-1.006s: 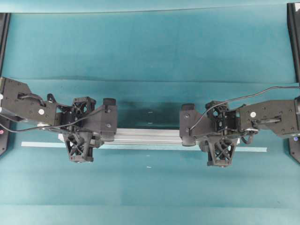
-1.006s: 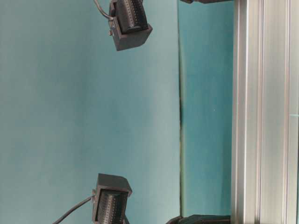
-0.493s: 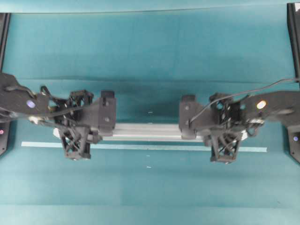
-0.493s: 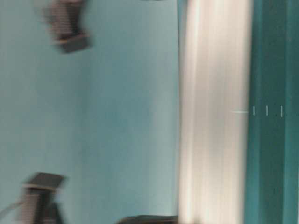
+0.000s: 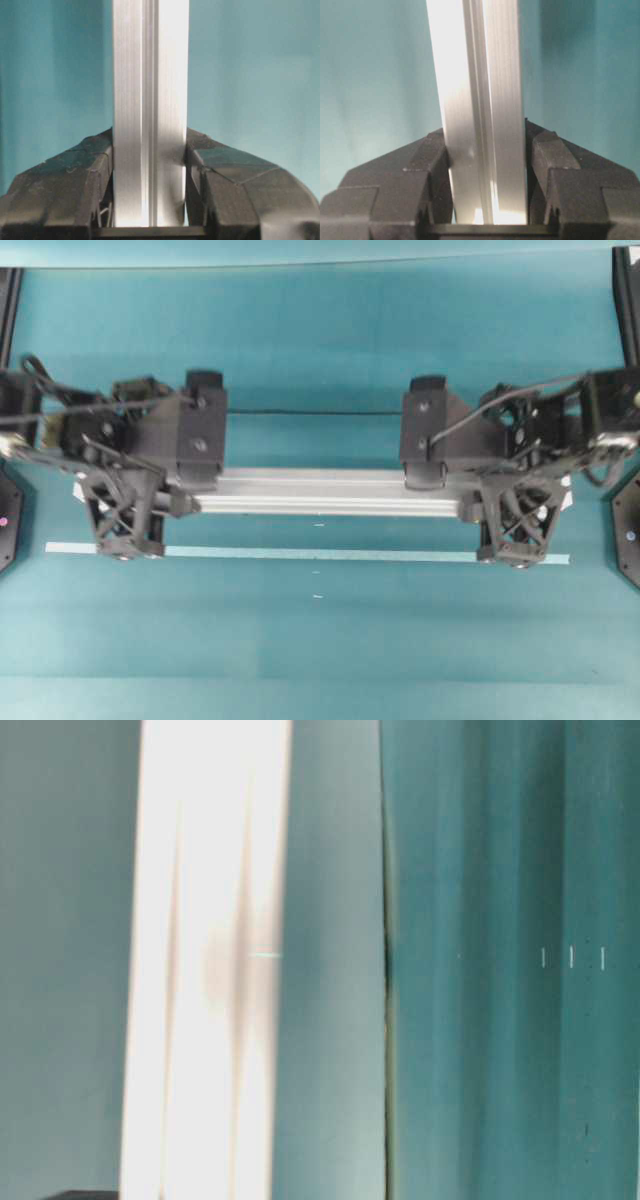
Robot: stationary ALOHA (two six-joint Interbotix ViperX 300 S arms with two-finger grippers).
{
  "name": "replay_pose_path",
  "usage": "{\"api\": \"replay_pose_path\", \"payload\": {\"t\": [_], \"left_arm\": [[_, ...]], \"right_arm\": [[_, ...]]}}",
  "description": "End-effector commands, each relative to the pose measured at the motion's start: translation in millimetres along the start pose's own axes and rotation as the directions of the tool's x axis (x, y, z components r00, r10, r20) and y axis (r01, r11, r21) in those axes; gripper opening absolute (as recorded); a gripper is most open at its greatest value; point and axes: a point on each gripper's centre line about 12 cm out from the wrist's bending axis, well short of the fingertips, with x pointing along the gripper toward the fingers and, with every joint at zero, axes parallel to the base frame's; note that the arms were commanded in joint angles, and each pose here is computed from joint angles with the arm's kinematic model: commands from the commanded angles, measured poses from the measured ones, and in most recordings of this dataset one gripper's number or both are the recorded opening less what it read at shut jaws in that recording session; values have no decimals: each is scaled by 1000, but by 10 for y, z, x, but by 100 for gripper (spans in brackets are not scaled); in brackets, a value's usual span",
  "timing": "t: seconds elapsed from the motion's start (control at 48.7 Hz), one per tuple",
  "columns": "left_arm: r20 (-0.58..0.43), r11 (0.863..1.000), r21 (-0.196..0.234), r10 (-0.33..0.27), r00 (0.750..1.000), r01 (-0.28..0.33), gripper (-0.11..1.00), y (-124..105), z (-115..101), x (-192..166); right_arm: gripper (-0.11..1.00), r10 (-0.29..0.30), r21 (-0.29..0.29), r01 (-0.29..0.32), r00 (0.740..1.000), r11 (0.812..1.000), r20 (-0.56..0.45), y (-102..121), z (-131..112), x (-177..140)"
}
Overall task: Lift the metal rail with both hands.
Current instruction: 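Lift the rail upward with both grippers together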
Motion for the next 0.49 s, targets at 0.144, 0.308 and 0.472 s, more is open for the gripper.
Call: {"api": "replay_pose_path", "payload": {"t": [0.144, 0.308, 0.472], "left_arm": [[61, 1000, 2, 3, 998, -3, 28, 2, 281, -496], [55, 1000, -1, 5, 998, -5, 28, 10, 381, -670], [14, 1000, -6, 6, 1000, -6, 28, 14, 466, -871]], "right_arm": [[37, 6, 37, -7, 999, 999, 34, 26, 142, -555], [37, 8, 46, -10, 999, 999, 44, 49, 201, -854], [37, 12, 74, -18, 996, 997, 86, 72, 287, -1131]]}}
